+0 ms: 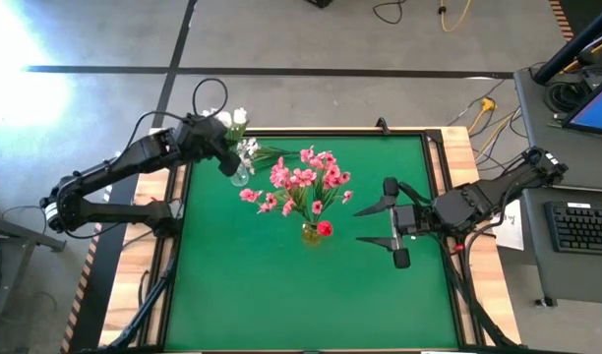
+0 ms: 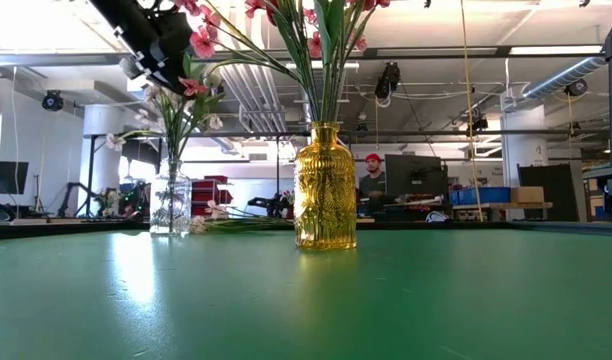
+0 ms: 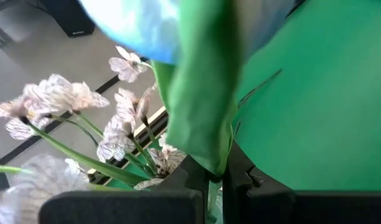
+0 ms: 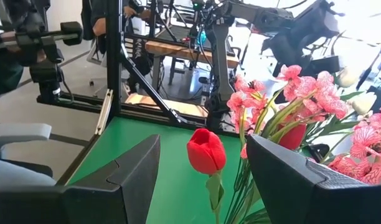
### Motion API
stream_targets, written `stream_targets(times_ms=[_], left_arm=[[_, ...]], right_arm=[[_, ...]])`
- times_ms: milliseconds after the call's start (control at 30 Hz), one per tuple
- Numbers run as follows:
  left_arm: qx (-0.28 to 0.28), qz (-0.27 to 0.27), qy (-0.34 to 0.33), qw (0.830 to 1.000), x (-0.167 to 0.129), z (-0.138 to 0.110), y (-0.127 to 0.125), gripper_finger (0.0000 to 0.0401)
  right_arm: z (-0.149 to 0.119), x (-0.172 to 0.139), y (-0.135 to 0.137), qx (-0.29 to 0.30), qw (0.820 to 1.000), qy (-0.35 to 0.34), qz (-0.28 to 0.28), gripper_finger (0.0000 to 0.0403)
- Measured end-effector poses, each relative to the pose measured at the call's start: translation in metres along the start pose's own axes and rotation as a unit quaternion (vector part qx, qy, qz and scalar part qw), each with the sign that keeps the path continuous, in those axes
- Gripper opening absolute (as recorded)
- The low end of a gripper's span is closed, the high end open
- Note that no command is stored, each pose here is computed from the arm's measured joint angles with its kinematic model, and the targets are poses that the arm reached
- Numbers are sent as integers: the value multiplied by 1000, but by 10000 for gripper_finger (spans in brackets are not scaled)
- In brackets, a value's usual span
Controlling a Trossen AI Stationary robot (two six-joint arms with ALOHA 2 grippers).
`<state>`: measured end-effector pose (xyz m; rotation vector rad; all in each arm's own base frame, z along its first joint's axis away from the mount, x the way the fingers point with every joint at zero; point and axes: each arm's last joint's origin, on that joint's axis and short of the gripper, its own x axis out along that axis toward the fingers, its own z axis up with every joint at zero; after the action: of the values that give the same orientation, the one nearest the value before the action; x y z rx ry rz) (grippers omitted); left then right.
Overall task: Sort flowers into vase by color
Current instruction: Put the white tulip into the transparent vase
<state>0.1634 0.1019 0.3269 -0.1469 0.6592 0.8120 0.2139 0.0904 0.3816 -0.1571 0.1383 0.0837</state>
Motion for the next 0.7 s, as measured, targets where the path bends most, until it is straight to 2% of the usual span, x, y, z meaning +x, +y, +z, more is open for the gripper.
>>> stream_targets(times_ms=[700], left_arm=[[-23,-3,10,1000,5,-6,-2,1]], right_arm=[[1,0,0,0,1000,-4,-1,233]])
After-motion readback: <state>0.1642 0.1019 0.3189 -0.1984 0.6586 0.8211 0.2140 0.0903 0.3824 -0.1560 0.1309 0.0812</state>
